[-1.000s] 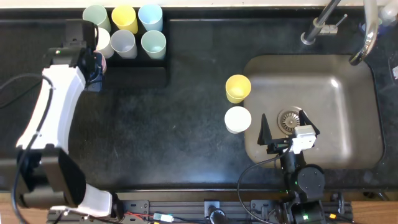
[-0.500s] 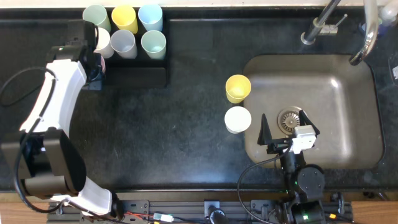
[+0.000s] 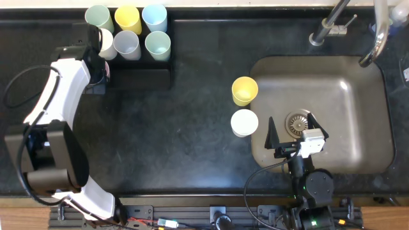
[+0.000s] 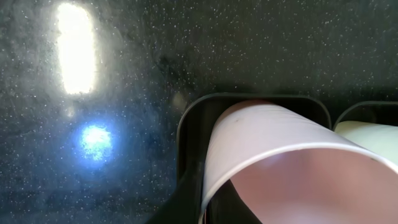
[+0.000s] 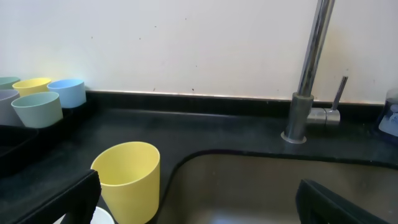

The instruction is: Store Cups

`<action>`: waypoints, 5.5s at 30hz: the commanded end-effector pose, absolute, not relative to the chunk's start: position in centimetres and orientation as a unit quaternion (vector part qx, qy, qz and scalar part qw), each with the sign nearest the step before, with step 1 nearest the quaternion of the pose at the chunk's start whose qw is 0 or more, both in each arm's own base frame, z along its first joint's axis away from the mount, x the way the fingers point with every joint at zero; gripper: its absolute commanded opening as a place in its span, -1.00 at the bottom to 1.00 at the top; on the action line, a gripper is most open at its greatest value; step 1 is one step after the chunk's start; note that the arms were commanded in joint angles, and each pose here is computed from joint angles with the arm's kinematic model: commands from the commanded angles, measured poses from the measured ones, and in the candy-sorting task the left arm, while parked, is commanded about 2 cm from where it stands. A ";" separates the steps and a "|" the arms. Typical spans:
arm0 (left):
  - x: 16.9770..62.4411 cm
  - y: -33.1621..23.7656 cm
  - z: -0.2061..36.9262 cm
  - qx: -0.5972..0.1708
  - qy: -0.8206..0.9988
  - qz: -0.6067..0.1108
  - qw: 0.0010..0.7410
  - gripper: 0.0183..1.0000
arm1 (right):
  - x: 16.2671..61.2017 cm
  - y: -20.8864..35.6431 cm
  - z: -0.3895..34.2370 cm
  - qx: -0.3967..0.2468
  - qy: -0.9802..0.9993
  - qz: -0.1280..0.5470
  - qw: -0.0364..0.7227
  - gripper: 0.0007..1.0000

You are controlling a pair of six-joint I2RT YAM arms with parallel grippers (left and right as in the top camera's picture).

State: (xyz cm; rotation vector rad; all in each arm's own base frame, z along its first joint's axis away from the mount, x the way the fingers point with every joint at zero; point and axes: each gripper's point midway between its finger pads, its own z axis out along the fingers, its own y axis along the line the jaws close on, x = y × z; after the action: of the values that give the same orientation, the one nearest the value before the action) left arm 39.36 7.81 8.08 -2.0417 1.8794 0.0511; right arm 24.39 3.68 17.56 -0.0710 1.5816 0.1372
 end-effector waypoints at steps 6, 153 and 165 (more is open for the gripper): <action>39.4 7.8 7.7 -0.729 0.661 0.014 0.178 -0.20 | 24.4 3.8 17.2 -0.035 0.711 0.062 0.699 0.99; 39.6 -0.9 9.4 -0.766 0.632 0.044 0.108 -0.55 | 24.4 3.8 17.2 -0.035 0.711 0.062 0.699 1.00; 39.6 1.8 17.4 -0.740 0.632 0.017 0.229 -0.01 | 24.4 3.8 17.2 -0.035 0.711 0.062 0.699 1.00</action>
State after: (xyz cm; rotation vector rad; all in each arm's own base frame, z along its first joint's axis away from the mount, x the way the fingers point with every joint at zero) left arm 39.82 -0.53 11.62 -2.1890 1.8230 0.1009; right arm 24.39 3.68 17.57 -0.0709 1.5812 0.1373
